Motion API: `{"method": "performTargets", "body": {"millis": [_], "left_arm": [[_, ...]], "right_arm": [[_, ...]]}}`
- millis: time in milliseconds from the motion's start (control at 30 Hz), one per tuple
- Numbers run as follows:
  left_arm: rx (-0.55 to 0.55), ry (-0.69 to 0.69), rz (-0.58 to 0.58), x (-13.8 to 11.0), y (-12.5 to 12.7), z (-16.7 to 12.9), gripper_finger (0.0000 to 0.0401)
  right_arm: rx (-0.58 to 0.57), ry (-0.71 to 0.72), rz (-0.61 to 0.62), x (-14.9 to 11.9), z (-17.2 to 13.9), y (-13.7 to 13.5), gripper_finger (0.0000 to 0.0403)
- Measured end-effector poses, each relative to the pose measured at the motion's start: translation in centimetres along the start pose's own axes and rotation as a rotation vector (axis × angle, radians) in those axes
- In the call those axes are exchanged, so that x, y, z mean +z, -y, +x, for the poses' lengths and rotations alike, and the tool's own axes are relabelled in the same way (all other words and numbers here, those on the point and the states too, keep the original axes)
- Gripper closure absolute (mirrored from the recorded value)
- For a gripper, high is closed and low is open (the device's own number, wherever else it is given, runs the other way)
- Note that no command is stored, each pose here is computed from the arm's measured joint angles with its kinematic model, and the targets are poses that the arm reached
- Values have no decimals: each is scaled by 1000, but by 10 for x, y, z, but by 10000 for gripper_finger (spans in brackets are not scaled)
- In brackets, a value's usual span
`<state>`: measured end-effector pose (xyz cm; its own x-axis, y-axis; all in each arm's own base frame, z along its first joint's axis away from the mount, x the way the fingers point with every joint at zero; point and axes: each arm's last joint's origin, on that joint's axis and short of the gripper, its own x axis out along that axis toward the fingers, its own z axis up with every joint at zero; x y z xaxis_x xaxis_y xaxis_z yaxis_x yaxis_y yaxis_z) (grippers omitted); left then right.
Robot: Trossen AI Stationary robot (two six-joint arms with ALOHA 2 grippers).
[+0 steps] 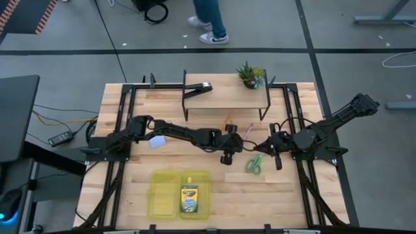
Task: Pack school essentials
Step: Put the left orange pencil into the yellow supply box
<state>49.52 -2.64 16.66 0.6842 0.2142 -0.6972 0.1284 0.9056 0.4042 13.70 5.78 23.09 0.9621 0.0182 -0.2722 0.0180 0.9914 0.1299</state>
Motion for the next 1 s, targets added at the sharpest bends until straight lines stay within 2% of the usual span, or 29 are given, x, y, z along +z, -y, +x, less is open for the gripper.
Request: {"method": "performTargets", "body": {"millis": [133, 233, 400, 500, 633, 700, 767, 867, 1000], "left_arm": [[16, 24, 34, 4, -1, -1, 334], [45, -26, -96, -2, -5, 0, 333], [51, -224, -321, -24, -9, 0, 327], [125, -249, -370, -29, 1, 0, 329], [221, -158, -323, -19, 28, -6, 346], [215, -126, -320, -20, 38, -7, 357], [209, -156, -320, -30, 45, -4, 367], [219, -156, -350, -44, 46, -4, 380], [229, -4, -420, -48, 39, -28, 391]], "right_arm": [[-25, 22, -12, 2, 0, 1, 380], [-23, 16, -15, 1, 0, 0, 380], [-4, 5, -25, -1, -1, -2, 380], [3, 4, -36, -1, -2, -3, 380], [2, 0, -39, -1, -2, -3, 380], [3, -3, -40, -2, -2, -3, 380], [2, -6, -41, -2, -2, -3, 380], [1, -10, -34, -2, -2, -3, 380], [0, -15, -32, -3, -2, -3, 380]]}}
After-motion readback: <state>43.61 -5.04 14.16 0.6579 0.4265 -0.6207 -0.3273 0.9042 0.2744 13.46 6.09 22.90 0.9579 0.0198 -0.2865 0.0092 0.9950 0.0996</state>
